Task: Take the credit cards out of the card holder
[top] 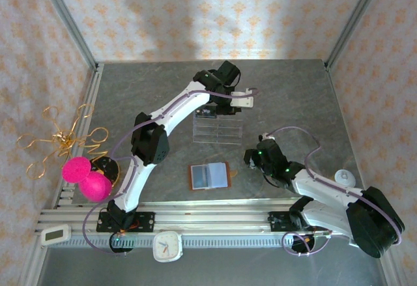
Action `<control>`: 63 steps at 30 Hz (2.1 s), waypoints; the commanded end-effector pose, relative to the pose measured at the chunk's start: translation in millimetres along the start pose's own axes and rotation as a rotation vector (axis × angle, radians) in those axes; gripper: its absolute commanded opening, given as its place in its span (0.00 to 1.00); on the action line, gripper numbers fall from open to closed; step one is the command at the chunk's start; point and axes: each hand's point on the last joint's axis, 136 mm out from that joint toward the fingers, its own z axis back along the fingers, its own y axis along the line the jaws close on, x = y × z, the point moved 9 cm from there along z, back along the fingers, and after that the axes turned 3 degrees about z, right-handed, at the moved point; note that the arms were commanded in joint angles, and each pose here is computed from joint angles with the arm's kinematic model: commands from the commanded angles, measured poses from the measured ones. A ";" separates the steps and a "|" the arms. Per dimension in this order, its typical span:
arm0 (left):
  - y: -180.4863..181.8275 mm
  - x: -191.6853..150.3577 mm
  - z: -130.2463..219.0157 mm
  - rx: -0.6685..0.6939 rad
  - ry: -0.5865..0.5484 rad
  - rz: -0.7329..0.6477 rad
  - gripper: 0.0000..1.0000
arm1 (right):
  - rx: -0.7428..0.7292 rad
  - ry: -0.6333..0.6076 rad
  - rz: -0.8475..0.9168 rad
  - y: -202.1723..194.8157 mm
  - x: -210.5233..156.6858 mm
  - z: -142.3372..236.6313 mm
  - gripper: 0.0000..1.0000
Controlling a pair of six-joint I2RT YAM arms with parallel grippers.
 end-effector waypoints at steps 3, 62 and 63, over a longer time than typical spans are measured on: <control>-0.1 -5.4 -7.6 -0.006 0.015 -0.016 0.00 | 0.015 -0.027 0.002 3.4 7.8 0.4 0.26; -161.9 13.0 120.2 0.125 -0.941 0.847 0.54 | 0.075 -0.081 -0.013 -7.0 -3.3 27.1 0.40; -169.6 1.0 116.1 0.112 -0.956 0.895 0.54 | 0.081 -0.080 -0.014 -6.7 -3.7 27.5 0.40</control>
